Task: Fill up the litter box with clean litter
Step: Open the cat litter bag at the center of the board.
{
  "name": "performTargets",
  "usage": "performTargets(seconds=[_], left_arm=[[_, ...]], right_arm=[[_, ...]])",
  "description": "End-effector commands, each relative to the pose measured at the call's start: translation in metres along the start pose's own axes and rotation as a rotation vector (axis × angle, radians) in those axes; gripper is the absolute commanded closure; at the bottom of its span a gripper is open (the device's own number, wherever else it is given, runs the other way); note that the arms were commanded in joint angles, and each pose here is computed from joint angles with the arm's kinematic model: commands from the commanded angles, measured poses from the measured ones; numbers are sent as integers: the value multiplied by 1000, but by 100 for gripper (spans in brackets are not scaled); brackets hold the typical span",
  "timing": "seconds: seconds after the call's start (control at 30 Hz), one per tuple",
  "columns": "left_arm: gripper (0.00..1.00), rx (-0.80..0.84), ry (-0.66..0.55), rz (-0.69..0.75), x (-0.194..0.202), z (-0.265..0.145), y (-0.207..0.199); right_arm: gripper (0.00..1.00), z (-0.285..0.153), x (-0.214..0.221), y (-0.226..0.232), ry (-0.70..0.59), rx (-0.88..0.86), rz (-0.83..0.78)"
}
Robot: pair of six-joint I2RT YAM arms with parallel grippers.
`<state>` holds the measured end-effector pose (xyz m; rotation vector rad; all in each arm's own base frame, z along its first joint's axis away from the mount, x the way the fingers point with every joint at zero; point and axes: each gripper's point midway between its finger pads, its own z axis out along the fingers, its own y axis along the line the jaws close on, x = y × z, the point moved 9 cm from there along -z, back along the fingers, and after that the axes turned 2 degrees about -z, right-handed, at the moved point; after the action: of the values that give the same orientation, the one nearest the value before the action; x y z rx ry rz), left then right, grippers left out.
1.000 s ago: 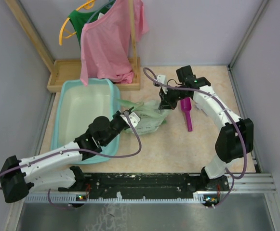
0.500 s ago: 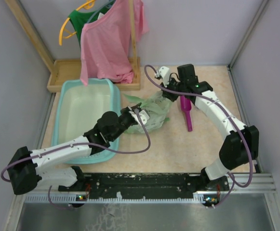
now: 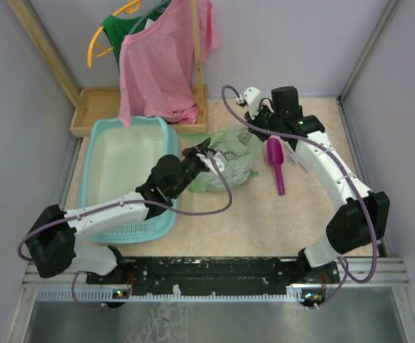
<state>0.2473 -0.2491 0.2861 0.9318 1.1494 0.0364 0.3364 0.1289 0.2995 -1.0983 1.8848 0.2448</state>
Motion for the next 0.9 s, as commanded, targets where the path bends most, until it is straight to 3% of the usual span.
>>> performTargets(seconds=[0.0,0.13,0.43,0.53,0.57,0.7,0.87], left_arm=[[100,-365,-304,-51,-66,14,89],[100,-373,-355,-106,-71,25,108],[100,-331,-379,-149,-67,27,98],[100,-306,-360,-187,-62,17,91],[100,-297,-352,-194,-60,13,87],[100,-294,-335,-216,-57,-1,79],[100,-296,-312,-245,-53,-11,75]], right_arm=[[100,-49,-37,-17,-160,124,-39],[100,-58,-24,-2,-154,88,-5],[100,-71,0,24,-161,-56,29],[67,-72,-2,28,-178,-129,25],[63,-71,-2,31,-186,-176,11],[56,-67,-1,34,-182,-251,-61],[56,-56,-2,31,-173,-333,-123]])
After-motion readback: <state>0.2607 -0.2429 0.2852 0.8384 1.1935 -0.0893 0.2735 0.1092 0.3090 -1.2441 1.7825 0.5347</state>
